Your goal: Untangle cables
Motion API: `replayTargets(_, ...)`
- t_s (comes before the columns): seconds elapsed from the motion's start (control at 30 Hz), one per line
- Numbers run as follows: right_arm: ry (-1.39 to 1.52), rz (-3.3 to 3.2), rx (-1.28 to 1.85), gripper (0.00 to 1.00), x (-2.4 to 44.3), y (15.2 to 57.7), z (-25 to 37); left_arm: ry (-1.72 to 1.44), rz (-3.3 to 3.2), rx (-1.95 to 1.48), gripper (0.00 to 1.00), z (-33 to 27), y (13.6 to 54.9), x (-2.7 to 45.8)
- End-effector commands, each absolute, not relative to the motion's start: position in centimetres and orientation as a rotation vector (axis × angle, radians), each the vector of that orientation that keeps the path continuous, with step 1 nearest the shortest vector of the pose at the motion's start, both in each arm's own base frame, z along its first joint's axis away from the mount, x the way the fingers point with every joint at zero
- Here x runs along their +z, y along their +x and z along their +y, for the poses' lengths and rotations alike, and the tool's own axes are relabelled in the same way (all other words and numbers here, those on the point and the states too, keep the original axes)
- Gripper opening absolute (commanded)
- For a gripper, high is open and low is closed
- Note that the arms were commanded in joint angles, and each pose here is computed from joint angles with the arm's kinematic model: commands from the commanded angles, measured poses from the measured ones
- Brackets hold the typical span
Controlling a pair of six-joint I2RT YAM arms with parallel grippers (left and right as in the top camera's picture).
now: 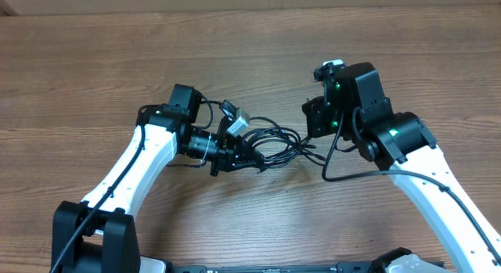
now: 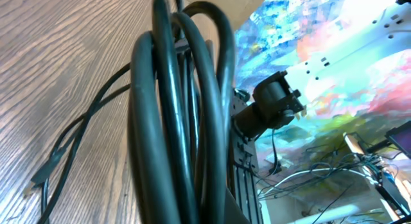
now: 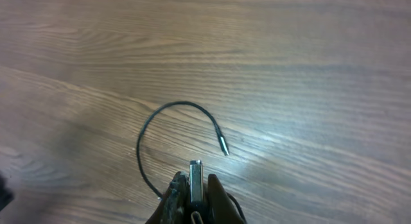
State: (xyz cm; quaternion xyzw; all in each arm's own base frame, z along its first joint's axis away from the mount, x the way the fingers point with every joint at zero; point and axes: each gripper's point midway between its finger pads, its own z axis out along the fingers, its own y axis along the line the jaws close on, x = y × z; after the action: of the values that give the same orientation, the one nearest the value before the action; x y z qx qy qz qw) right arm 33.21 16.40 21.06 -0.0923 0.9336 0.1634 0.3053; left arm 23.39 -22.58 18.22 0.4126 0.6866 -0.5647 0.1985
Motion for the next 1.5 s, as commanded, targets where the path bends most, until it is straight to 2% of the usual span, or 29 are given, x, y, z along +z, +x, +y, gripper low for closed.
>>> replayTargets(0.0,-0.089,2.498,0.330,0.04,20.4,34.8,13.4,1.140,1.863,-1.620,0.04,-22.7,23.4,19.3)
replayTargets(0.27,-0.120,2.735,0.404,0.05,15.4,32.4,14.4,0.985,1.579,-1.695,0.04,-20.2,26.5,24.0)
replayTargets(0.37,-0.133,2.783,0.467,0.07,14.4,32.0,15.3,0.936,1.594,-1.664,0.04,-18.9,28.0,24.4)
replayTargets(0.5,-0.165,2.778,0.601,0.14,14.7,31.7,16.9,0.881,1.623,-1.654,0.04,-17.7,28.9,24.5)
replayTargets(0.7,-0.295,2.717,0.986,0.21,16.9,30.0,21.1,0.897,1.592,-1.609,0.04,-17.2,29.9,24.8)
replayTargets(0.77,-0.318,2.717,1.005,0.26,17.0,29.6,21.6,0.893,1.597,-1.614,0.05,-17.2,30.4,25.0)
replayTargets(0.9,-0.324,2.733,0.879,0.57,16.2,29.9,21.3,0.872,1.632,-1.621,0.05,-17.2,31.2,25.2)
replayTargets(0.97,-0.292,2.745,0.787,0.66,16.2,30.3,20.1,0.834,1.713,-1.591,0.05,-17.2,31.8,24.3)
replayTargets(1.03,-0.249,2.743,0.705,0.70,16.9,30.9,18.7,0.752,1.849,-1.547,0.04,-17.0,32.7,22.9)
replayTargets(1.13,-0.175,2.685,0.587,0.70,20.6,32.0,16.0,0.556,2.067,-1.498,0.04,-16.4,34.1,20.9)
replayTargets(1.23,-0.237,2.582,0.572,0.71,24.2,32.0,15.6,0.448,2.154,-1.480,0.04,-16.0,34.6,20.2)
replayTargets(1.47,-0.289,2.505,0.594,0.72,27.8,28.5,14.9,0.222,2.285,-1.495,0.04,-15.6,35.2,19.3)
